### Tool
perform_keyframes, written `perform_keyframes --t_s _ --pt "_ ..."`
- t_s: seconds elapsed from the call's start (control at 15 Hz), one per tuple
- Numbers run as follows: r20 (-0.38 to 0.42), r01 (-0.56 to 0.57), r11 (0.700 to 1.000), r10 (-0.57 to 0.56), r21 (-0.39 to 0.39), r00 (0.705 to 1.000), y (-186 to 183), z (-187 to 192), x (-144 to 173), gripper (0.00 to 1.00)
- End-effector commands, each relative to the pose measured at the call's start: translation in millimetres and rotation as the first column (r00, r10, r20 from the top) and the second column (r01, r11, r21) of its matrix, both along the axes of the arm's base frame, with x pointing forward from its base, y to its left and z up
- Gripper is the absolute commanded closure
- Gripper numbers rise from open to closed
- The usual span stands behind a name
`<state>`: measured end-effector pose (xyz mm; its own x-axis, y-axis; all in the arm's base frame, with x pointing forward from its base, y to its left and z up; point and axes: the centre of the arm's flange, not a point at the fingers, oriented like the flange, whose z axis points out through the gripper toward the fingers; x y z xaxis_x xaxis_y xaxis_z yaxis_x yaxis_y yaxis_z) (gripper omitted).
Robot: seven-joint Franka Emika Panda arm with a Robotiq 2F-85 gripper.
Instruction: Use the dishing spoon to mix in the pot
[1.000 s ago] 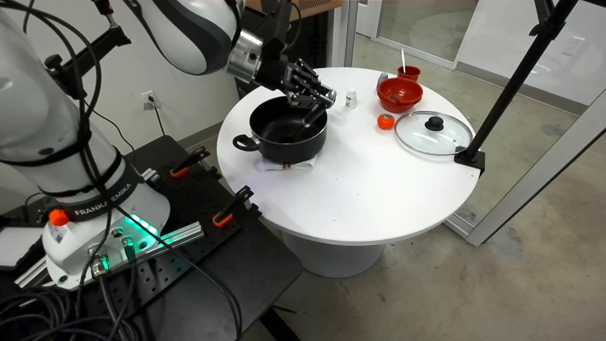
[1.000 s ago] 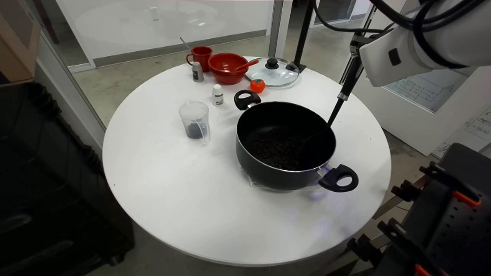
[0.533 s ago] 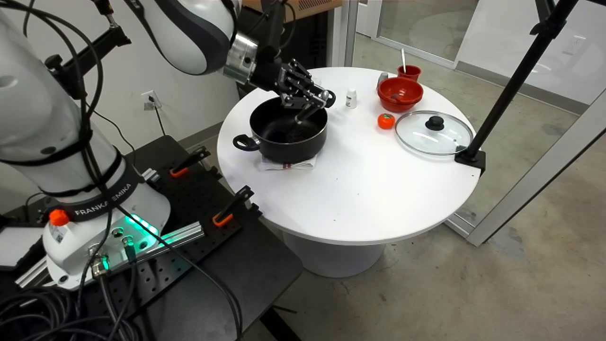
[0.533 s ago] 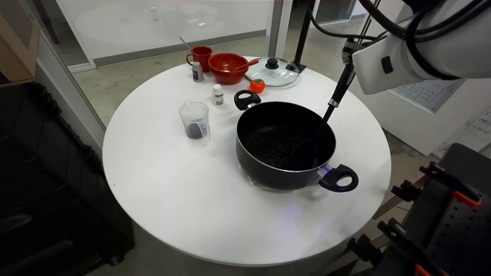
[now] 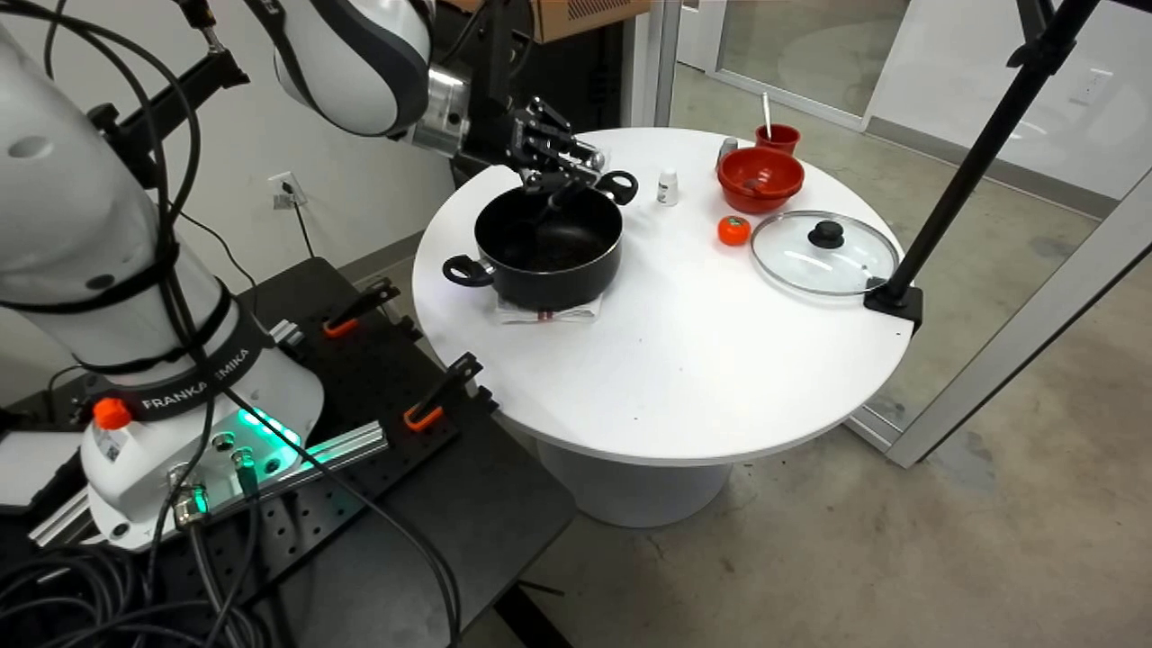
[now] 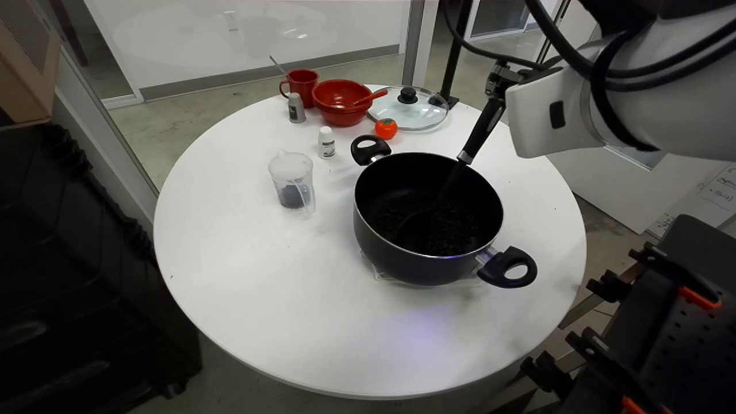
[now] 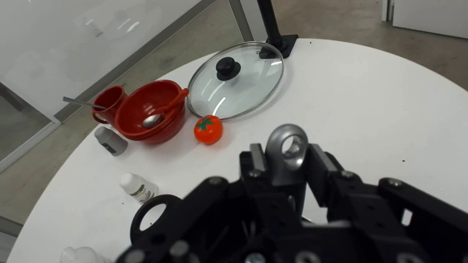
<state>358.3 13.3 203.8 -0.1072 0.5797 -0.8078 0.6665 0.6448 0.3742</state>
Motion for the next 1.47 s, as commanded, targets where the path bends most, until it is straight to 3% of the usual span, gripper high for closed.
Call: perform_keyframes --t_s 0.0,0.93,1.4 --pt "0.086 -0.014 1.0 0.014 -0.002 0.996 14.2 -10.1 -16.9 0.92" --pt "0.248 0.079 0.996 -0.066 -0.043 0.967 -12.1 -6.7 30.4 0.92" --pt "0.283 0.129 0.99 -0.107 -0.06 0.953 -44.2 8.3 47.0 0.92"
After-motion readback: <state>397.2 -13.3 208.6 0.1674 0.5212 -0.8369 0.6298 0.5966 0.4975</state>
